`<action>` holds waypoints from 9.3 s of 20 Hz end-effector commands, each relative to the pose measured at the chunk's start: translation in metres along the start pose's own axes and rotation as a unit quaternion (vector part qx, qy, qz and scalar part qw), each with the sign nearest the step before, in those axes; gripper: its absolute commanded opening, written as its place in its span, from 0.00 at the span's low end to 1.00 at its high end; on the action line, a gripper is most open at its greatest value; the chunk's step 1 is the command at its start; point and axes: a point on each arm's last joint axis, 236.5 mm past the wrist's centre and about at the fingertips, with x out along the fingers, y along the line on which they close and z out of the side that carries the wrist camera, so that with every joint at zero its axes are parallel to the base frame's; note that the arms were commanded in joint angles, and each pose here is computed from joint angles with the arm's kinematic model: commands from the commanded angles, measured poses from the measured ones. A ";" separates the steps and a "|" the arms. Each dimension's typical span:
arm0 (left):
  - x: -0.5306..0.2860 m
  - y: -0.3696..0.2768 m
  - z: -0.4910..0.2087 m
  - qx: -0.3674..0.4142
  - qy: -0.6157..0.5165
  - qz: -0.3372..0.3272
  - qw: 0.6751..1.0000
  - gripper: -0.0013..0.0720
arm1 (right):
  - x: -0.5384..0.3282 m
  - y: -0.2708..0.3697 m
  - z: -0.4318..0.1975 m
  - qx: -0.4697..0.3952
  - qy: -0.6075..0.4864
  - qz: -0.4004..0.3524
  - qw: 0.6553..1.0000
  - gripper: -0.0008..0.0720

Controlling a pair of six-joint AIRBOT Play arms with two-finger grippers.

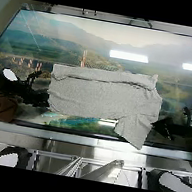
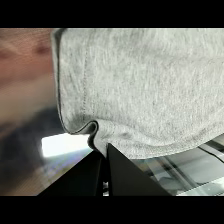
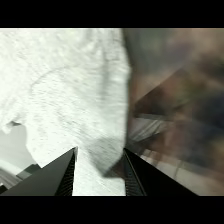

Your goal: Fold the shirts.

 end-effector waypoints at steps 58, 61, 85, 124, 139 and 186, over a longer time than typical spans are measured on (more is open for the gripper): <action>-0.106 -0.083 0.197 0.093 -0.026 -0.097 0.991 0.01 | 0.024 0.048 0.134 -0.090 -0.107 0.020 0.990 0.89; -0.063 -0.120 0.188 0.117 -0.003 -0.098 0.988 0.01 | 0.049 0.073 0.123 -0.107 -0.084 0.045 0.990 0.89; -0.031 -0.341 0.148 0.302 -0.076 -0.160 0.937 0.04 | -0.154 0.100 0.144 -0.120 -0.151 0.062 0.979 0.03; -0.137 -0.097 0.045 0.071 -0.219 -0.118 0.966 0.04 | -0.001 0.060 0.143 -0.077 -0.062 -0.079 0.992 0.93; -0.136 -0.098 0.042 0.073 -0.212 -0.120 0.967 0.04 | -0.034 0.267 0.166 -0.127 -0.140 0.288 0.939 0.04; -0.158 -0.127 0.022 0.118 -0.240 -0.138 0.954 0.04 | -0.166 0.210 0.072 -0.199 -0.330 -0.065 0.921 0.04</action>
